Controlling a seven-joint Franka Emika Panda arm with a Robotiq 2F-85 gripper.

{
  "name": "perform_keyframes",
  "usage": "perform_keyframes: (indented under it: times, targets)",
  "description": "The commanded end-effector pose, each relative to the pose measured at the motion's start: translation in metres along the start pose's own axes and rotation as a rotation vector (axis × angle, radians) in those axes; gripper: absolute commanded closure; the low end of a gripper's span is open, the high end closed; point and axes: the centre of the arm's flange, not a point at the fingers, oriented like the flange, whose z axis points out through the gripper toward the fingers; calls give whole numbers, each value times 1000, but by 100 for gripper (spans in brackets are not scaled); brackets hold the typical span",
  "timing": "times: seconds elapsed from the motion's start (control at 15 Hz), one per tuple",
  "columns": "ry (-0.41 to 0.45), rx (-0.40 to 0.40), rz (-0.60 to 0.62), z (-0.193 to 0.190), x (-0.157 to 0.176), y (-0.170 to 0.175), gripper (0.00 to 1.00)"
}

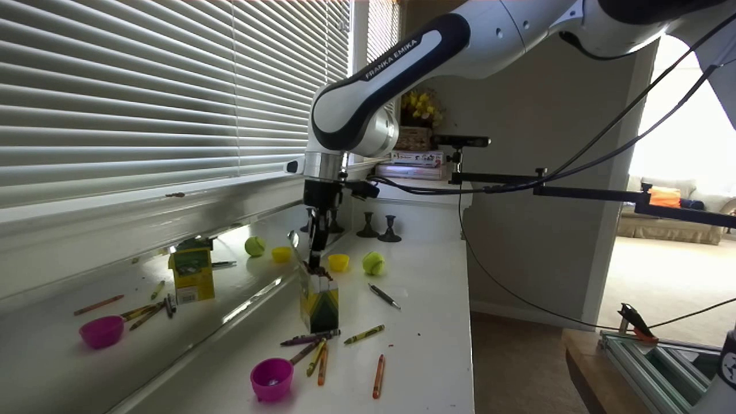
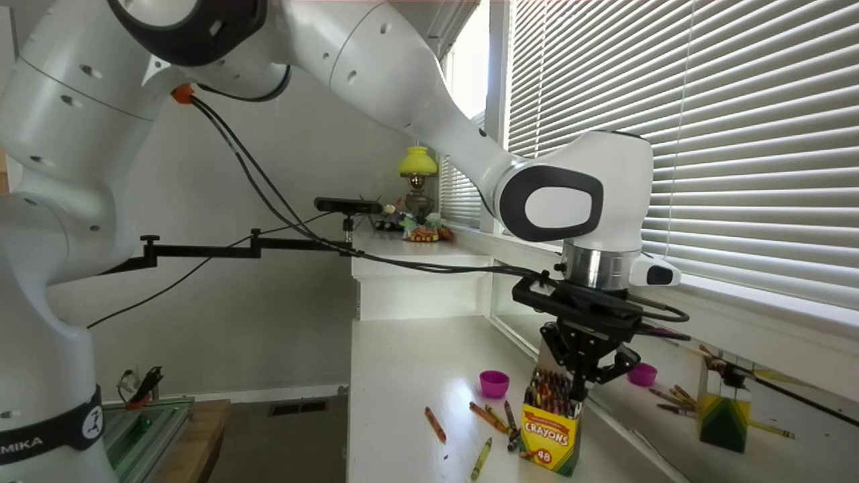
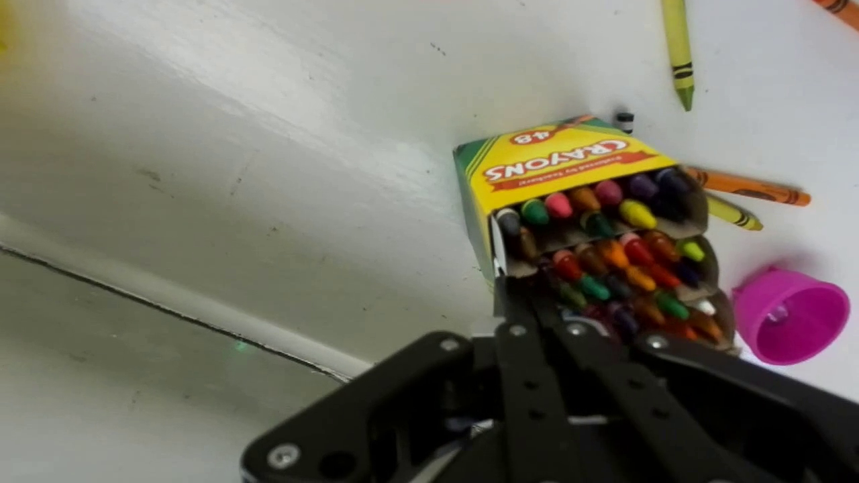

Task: Move the box of crayons slightly to the right

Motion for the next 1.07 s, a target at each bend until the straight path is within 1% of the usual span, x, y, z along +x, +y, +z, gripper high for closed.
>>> perform_keyframes:
  times: [0.0,0.27,0.67,1.0]
  targets:
    - [5,-10,-41,0,11,2,100]
    - [15,-24,-72,-12,13,-4,100]
    - [11,-21,-91,-16,12,-7,100]
    - [1,-30,-67,-24,-1,-6,100]
